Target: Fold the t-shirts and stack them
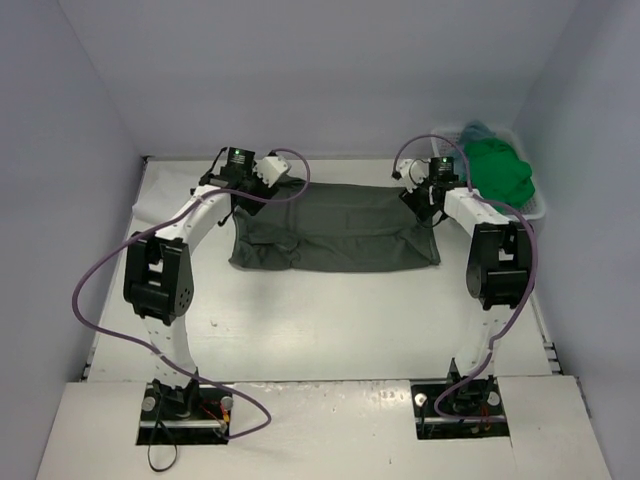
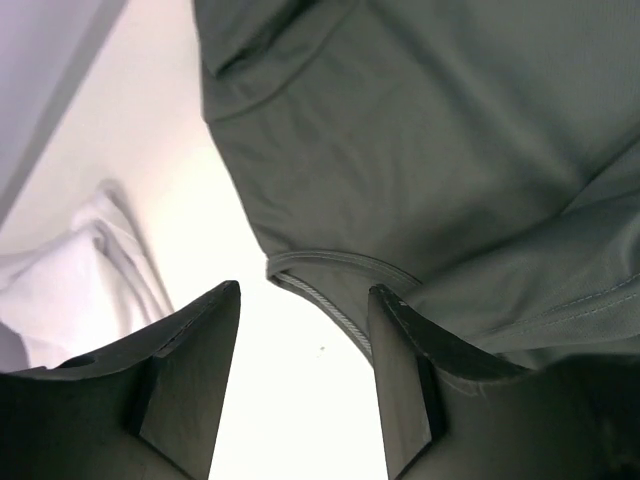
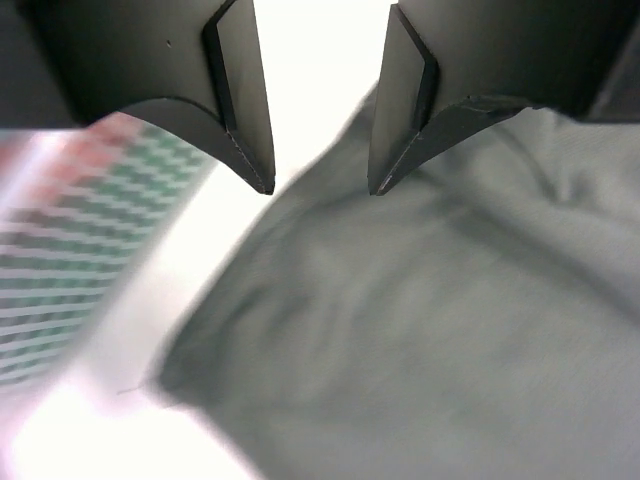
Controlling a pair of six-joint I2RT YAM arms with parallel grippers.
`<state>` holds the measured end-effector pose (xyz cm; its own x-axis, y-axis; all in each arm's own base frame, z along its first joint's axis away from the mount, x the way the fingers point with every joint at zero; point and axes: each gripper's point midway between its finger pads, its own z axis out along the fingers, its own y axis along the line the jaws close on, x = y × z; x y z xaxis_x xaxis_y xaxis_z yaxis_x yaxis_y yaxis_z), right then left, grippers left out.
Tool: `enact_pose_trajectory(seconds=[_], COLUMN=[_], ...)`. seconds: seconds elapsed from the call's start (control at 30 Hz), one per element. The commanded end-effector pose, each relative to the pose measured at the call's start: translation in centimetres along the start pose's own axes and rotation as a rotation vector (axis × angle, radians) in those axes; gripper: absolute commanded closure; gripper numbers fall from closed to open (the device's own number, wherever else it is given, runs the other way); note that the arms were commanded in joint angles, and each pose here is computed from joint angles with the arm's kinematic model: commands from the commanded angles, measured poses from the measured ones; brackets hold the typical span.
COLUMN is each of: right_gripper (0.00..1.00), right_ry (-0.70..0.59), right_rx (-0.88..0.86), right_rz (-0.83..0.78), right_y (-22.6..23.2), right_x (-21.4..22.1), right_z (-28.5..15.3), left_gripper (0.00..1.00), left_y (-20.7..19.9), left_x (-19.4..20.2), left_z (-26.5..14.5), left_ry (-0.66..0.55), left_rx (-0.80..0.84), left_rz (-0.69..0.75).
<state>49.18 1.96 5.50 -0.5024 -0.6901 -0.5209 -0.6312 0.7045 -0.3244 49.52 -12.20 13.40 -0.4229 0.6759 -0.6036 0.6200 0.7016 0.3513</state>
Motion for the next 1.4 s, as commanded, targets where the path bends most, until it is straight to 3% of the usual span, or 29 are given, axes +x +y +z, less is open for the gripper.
enact_pose_trajectory(seconds=[0.0, 0.3, 0.67, 1.1, 1.37], right_gripper=[0.60, 0.56, 0.54, 0.51, 0.51], right_ry=[-0.093, -0.146, -0.108, -0.134, -0.108], right_rx=[0.170, 0.191, 0.088, 0.048, -0.006], right_rz=[0.014, 0.051, 0.064, 0.073, 0.114], right_y=[-5.0, -8.3, -8.3, -9.2, -9.6], right_x=[-4.8, -7.7, -6.7, -6.9, -4.2], right_z=[-4.0, -0.7, 6.5, 7.7, 8.9], left_gripper=[0.51, 0.51, 0.51, 0.51, 0.51], left_y=[3.4, 6.6, 8.2, 8.5, 9.3], left_x=[-3.8, -6.3, -6.0, -5.8, -7.2], left_z=[-3.3, -1.3, 1.1, 2.3, 2.6], left_ry=[-0.081, -0.108, -0.106, -0.099, -0.119], left_rx=[-0.090, -0.113, -0.089, -0.074, -0.069], left_rz=[0.019, -0.028, -0.075, -0.063, -0.063])
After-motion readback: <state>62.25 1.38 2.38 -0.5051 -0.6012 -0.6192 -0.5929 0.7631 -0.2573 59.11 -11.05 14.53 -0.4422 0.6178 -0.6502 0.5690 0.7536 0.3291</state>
